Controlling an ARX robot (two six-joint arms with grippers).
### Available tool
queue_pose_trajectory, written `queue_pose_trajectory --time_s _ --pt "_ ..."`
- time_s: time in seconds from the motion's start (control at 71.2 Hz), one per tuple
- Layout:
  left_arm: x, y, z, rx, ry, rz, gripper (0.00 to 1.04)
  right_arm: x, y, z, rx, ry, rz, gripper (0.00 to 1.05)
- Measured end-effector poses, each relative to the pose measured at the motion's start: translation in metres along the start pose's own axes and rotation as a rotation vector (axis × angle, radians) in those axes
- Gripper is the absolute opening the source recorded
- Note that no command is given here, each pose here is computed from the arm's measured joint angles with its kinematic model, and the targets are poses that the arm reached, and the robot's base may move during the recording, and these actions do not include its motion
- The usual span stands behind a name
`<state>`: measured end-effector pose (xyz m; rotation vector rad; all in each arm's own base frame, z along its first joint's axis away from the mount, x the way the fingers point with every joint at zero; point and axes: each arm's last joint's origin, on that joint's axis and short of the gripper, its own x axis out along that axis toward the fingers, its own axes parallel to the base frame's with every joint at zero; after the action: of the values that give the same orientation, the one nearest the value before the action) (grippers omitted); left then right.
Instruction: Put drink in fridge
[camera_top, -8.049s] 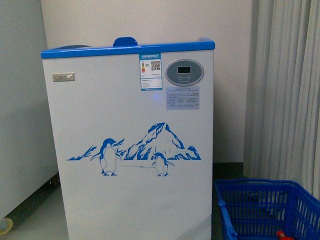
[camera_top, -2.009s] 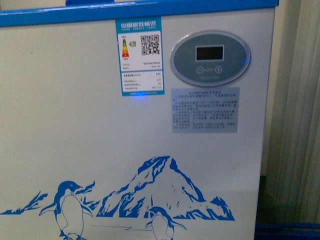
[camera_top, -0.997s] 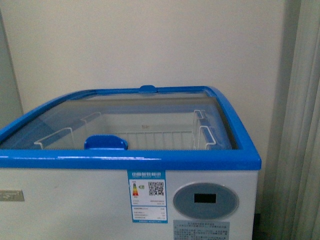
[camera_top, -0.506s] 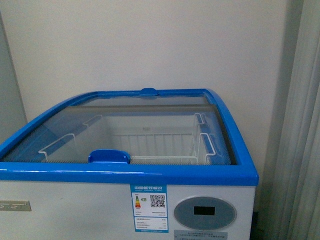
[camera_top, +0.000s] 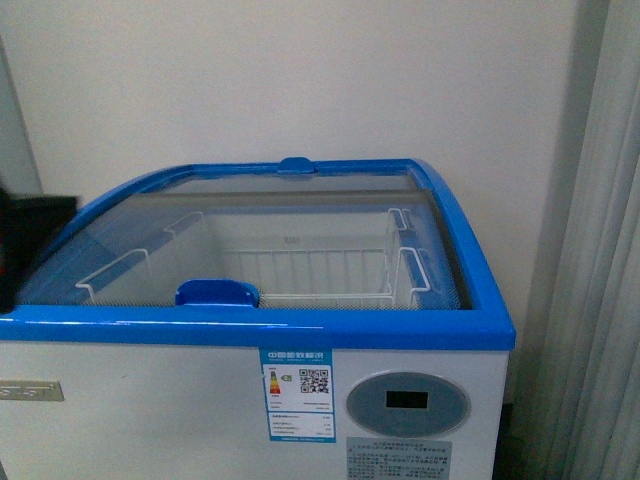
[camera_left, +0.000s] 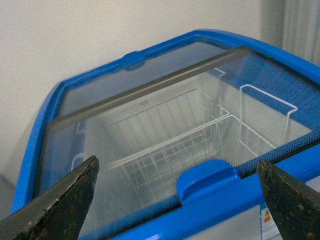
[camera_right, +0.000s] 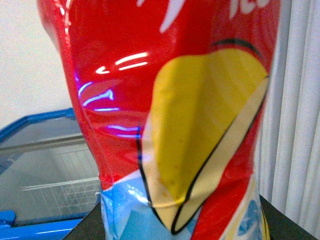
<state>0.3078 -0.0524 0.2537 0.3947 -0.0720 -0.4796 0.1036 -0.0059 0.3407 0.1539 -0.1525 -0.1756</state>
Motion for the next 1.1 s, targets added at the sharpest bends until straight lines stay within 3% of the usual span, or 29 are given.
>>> queue_pose_trajectory --time_s 0.267,0.506,0.815,1.096 --pt "0.072 0.002 0.003 0.419 0.023 -0.231 0.97 0.0 0.0 0.0 0.0 0.0 0.0 0.41" --pt "0.096 0.005 -0.018 0.579 0.105 -0.39 0.97 0.0 0.0 0.0 0.0 0.001 0.0 0.41" --pt "0.115 0.023 -0.032 0.671 0.189 -0.442 0.97 0.0 0.0 0.0 0.0 0.0 0.0 0.41" --pt "0.148 0.037 -0.039 0.702 0.154 -0.404 0.97 0.0 0.0 0.0 0.0 0.0 0.0 0.41"
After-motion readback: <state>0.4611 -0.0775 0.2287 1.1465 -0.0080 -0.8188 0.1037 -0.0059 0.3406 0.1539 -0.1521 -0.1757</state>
